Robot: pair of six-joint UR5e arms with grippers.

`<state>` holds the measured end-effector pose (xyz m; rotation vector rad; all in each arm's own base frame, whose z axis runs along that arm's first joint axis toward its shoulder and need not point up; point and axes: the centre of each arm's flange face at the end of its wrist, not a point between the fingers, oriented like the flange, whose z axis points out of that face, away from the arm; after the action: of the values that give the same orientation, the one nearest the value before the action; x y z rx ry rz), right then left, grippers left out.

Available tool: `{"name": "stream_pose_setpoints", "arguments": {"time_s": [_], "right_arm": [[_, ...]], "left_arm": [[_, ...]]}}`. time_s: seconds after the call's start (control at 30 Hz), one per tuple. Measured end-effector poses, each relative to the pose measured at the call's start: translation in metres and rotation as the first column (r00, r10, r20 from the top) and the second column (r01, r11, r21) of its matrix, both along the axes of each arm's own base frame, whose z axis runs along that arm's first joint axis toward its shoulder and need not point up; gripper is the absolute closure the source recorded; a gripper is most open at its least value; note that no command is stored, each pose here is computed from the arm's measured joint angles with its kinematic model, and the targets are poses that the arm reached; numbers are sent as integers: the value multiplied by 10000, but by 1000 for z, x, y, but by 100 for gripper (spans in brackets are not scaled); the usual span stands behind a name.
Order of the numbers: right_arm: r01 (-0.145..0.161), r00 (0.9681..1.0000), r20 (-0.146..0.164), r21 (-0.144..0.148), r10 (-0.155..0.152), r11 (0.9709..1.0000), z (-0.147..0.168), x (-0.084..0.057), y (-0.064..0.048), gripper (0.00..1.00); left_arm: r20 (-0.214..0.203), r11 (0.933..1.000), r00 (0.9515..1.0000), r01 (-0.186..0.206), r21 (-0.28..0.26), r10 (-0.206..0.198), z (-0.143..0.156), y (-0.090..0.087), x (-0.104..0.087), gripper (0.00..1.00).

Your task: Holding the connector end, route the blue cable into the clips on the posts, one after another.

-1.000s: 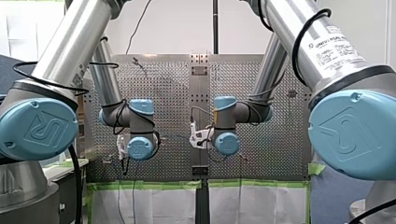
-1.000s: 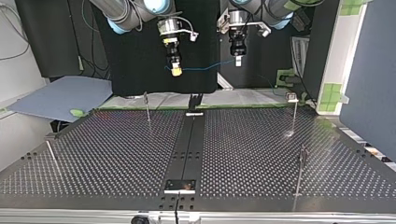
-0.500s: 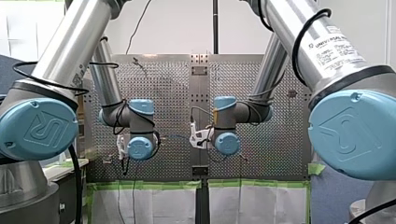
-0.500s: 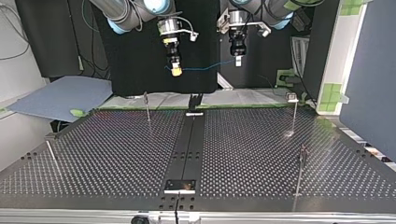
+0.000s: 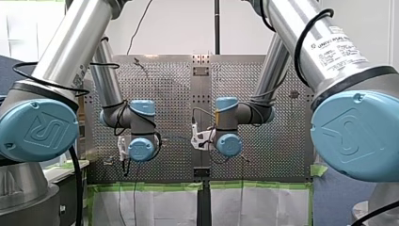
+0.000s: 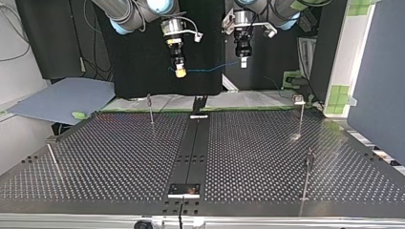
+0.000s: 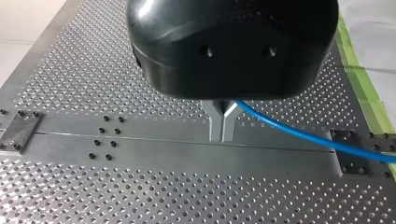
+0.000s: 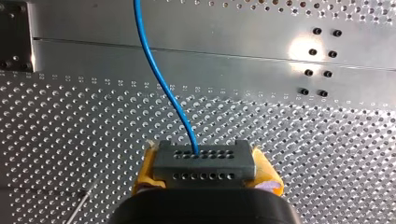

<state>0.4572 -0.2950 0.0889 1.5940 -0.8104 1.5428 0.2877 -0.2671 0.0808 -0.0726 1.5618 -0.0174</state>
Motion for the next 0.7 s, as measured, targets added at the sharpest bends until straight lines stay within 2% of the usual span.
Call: {"name": "stream_pose_setpoints", "arguments": {"time_s": [0.6, 0.7], "right_arm": [[-2, 10000, -8, 8, 2, 10000, 0, 0, 0, 100], [-2, 10000, -17, 8, 2, 10000, 0, 0, 0, 100]], "left_arm": [[0, 10000, 10000, -3, 5, 3, 0, 0, 0, 100], [-8, 9999, 9999, -120, -35, 120, 2, 3, 1, 100]]}}
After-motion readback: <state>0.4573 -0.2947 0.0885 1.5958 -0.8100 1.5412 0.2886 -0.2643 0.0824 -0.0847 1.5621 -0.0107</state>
